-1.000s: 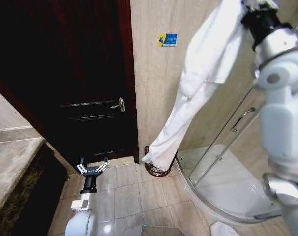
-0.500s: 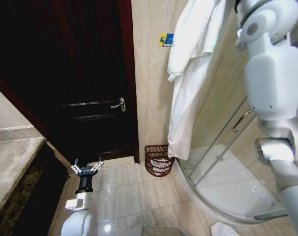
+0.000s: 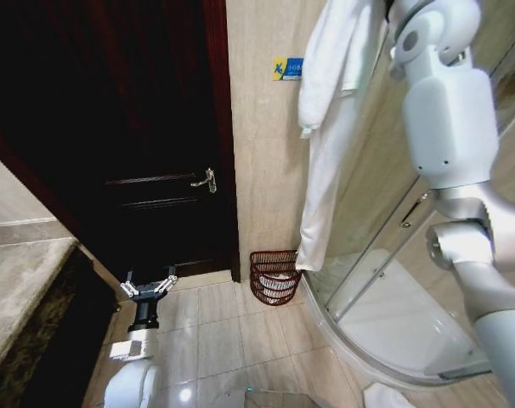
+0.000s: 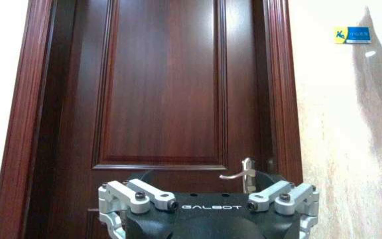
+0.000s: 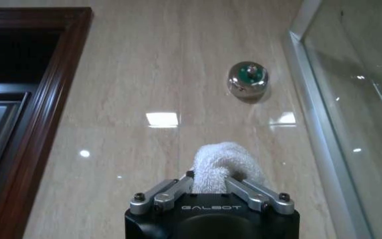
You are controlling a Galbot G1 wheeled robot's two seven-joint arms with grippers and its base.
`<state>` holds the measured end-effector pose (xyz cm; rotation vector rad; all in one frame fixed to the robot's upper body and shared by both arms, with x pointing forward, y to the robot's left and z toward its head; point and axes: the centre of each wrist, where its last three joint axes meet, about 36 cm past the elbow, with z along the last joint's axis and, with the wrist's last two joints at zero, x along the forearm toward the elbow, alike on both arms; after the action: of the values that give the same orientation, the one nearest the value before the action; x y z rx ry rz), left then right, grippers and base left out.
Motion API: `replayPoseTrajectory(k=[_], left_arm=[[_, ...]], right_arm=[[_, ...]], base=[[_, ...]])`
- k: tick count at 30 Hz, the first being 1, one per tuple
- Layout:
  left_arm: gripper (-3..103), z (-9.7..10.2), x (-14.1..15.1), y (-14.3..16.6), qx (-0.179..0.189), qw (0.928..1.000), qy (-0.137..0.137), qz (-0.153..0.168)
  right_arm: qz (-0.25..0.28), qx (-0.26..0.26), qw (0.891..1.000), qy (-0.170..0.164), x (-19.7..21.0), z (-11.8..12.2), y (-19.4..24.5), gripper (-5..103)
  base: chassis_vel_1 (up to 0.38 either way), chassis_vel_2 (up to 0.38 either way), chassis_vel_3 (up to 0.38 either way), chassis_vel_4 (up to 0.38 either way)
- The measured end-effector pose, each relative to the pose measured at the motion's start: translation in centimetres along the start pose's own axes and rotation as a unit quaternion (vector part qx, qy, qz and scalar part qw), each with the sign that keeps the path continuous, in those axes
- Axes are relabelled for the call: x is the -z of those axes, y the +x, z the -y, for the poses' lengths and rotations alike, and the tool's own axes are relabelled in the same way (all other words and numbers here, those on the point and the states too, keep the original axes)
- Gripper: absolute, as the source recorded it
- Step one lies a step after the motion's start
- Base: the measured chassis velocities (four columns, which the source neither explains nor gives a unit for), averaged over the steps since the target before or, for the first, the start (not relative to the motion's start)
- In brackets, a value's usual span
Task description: Discard the used towel into the hamper.
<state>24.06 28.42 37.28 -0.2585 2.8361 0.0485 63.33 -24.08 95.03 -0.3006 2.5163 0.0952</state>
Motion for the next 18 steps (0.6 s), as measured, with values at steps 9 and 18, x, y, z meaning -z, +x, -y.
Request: replayPoseTrajectory(k=[9, 18], left_arm=[[100, 0.1, 0.1, 0.1, 0.001, 1.0000, 0.000, 0.002], [100, 0.3, 0.1, 0.2, -0.003, 1.0000, -0.004, 0.002]], right_arm=[[0.000, -0.006, 1.000, 0.002, 0.2, -0.2, -1.1, 5], [-0.015, -0.008, 1.000, 0.013, -2.6, 0.8, -0.1, 5]], base=[[0.000, 0.000, 0.000, 0.000], [0.000, 0.000, 0.000, 0.000]])
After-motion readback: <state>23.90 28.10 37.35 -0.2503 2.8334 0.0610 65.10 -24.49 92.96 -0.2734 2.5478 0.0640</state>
